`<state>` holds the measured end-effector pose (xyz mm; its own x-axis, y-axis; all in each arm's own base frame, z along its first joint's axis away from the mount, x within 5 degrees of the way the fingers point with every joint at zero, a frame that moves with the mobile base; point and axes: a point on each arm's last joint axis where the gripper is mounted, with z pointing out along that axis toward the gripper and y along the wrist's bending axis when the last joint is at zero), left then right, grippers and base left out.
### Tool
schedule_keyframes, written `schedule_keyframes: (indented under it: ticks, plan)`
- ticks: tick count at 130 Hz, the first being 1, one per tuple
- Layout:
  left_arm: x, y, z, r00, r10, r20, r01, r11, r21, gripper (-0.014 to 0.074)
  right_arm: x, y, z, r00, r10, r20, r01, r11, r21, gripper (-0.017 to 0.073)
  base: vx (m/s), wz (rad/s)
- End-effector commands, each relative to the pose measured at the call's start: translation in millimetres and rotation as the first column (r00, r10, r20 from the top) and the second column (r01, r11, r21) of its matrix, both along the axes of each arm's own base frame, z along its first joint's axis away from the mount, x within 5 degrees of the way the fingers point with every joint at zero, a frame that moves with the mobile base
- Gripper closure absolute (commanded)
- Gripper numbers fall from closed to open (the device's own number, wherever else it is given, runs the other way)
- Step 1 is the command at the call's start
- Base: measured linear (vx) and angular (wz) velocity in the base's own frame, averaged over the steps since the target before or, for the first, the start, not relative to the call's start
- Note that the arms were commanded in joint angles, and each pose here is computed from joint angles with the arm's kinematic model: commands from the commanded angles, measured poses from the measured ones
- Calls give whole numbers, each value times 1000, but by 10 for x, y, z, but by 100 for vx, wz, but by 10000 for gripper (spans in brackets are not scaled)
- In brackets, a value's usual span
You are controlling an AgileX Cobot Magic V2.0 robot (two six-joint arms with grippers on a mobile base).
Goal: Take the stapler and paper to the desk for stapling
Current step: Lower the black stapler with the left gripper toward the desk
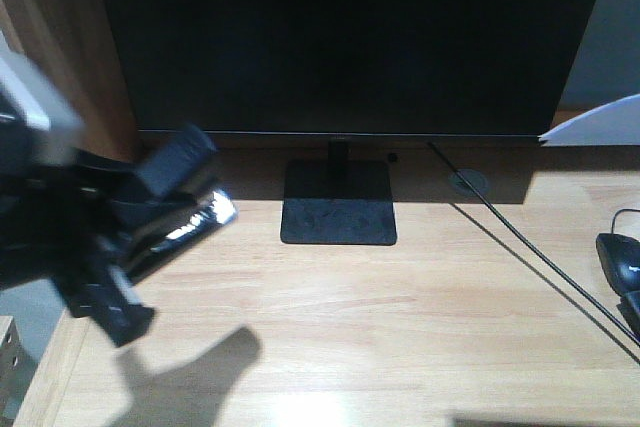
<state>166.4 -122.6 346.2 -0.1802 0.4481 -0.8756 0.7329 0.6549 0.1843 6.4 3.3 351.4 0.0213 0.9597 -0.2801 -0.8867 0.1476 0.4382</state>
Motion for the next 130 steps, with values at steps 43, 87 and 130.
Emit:
schedule_keyframes:
  ticks: [43, 87, 130]
  plan:
    - [597, -218, -436, 963, -268, 9, 266, 958, 107, 600, -42, -15, 94, 999, -11, 53, 10, 1000, 12, 565, 0, 0]
    - [930, 111, -814, 866, -499, 33, 489, 859, 154, 600, -42, -15, 94, 999, -11, 53, 10, 1000, 12, 565, 0, 0]
    - [1243, 155, -1231, 878, -468, -101, 472, 881, 19, 600, -42, -15, 94, 999, -11, 53, 10, 1000, 12, 565, 0, 0]
